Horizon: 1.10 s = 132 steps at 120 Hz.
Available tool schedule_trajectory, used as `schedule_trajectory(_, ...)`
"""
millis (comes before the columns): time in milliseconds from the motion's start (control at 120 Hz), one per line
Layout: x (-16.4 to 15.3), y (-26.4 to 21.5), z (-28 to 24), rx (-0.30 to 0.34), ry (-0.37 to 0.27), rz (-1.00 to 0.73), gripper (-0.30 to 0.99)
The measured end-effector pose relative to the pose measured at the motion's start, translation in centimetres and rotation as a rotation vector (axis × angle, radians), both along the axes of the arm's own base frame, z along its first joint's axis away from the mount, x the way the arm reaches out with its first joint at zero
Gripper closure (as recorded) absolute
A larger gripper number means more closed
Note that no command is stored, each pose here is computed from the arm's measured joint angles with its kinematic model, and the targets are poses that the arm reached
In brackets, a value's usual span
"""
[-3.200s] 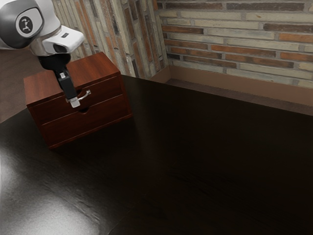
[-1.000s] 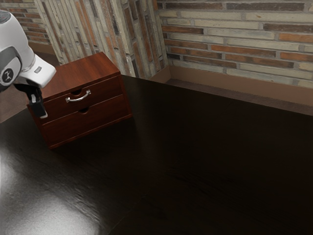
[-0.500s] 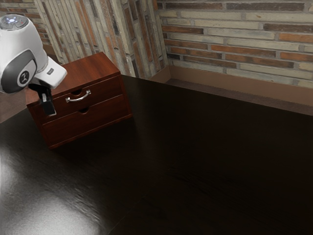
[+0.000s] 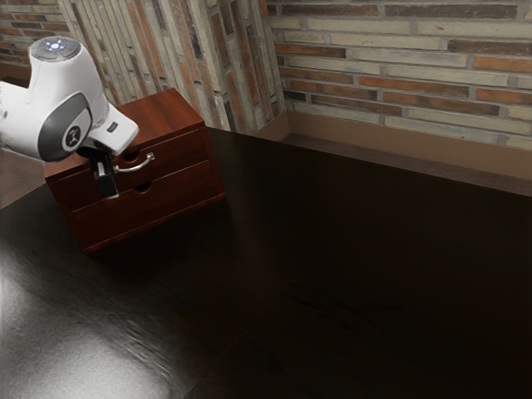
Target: Pull the drawer handle with one arm to open the drawer
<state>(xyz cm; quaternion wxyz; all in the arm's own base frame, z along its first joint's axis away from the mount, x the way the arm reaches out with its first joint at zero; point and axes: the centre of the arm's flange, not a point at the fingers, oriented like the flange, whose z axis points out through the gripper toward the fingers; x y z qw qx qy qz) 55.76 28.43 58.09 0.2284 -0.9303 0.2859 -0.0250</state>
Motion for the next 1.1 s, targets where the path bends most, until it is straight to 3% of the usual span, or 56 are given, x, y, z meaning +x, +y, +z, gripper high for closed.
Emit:
schedule_trajectory(300, 3.7, 0.5, -2.5, -0.003, 0.01, -0.013, 0.0)
schedule_trajectory(792, 5.8, 0.0, -4.5, -0.022, 0.016, -0.034, -0.02)
schedule_trajectory(975, 6.0, -0.8, -4.7, -0.027, 0.019, -0.047, 0.06)
schedule_trajectory(1100, 5.7, -1.3, -4.1, -0.027, 0.014, -0.053, 0.04)
